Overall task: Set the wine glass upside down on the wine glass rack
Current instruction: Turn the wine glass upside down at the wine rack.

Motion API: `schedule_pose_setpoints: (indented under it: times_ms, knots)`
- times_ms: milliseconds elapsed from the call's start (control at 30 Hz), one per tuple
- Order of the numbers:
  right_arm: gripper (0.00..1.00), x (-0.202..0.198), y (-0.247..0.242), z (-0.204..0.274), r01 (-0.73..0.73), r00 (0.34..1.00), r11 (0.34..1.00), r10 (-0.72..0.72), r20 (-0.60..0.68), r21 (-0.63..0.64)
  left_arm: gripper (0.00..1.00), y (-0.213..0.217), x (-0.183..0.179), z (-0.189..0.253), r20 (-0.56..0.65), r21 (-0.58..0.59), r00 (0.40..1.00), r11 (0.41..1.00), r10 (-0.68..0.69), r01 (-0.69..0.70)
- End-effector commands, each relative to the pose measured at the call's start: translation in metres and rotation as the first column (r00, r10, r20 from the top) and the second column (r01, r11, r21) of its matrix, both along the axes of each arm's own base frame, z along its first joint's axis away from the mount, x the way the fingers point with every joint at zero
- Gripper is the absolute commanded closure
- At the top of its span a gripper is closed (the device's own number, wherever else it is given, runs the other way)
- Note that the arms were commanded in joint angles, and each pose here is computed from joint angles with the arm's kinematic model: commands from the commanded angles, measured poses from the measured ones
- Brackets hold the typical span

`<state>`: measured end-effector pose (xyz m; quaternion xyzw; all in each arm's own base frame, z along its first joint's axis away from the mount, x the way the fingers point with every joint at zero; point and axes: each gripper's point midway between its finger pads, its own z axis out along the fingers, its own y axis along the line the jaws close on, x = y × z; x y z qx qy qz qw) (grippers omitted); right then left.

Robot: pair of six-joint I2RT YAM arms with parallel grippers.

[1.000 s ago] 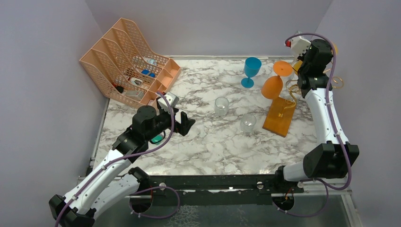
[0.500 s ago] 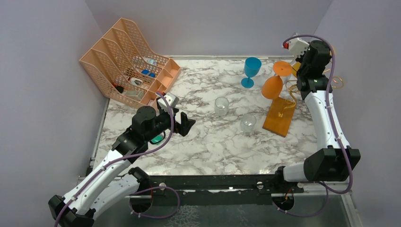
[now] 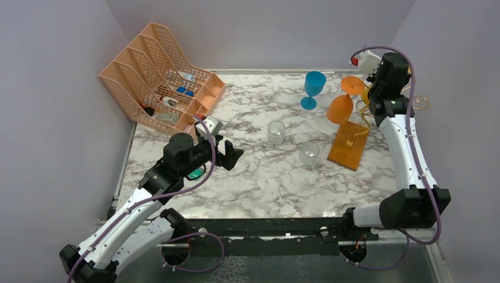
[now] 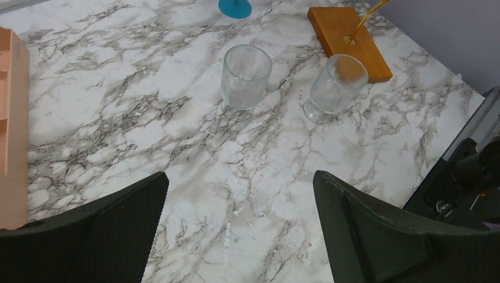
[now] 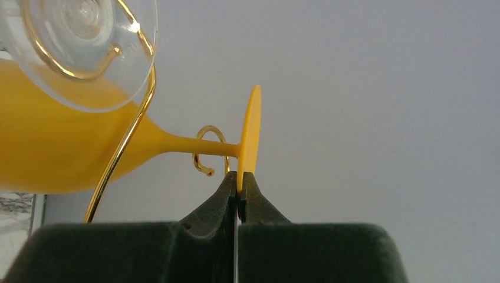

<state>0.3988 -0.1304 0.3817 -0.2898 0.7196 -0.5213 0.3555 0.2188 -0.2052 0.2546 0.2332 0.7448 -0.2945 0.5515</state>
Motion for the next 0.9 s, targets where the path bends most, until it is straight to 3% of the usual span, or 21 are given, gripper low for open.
schedule_pose_setpoints:
  times_ms: [0, 867]
  knots:
    - [0.99, -0.018, -0.002, 0.009, 0.047, 0.998, 0.998, -0.048, 0.029, 0.029, 0.01, 0.002, -0.001, 0.006, 0.026, -0.003, 1.0, 1.0, 0.009, -0.009]
    - [0.99, -0.041, -0.01, 0.011, 0.109, 0.993, 0.994, -0.11, 0.032, 0.023, 0.01, 0.001, -0.002, 0.007, 0.029, -0.007, 1.0, 1.0, 0.003, -0.003]
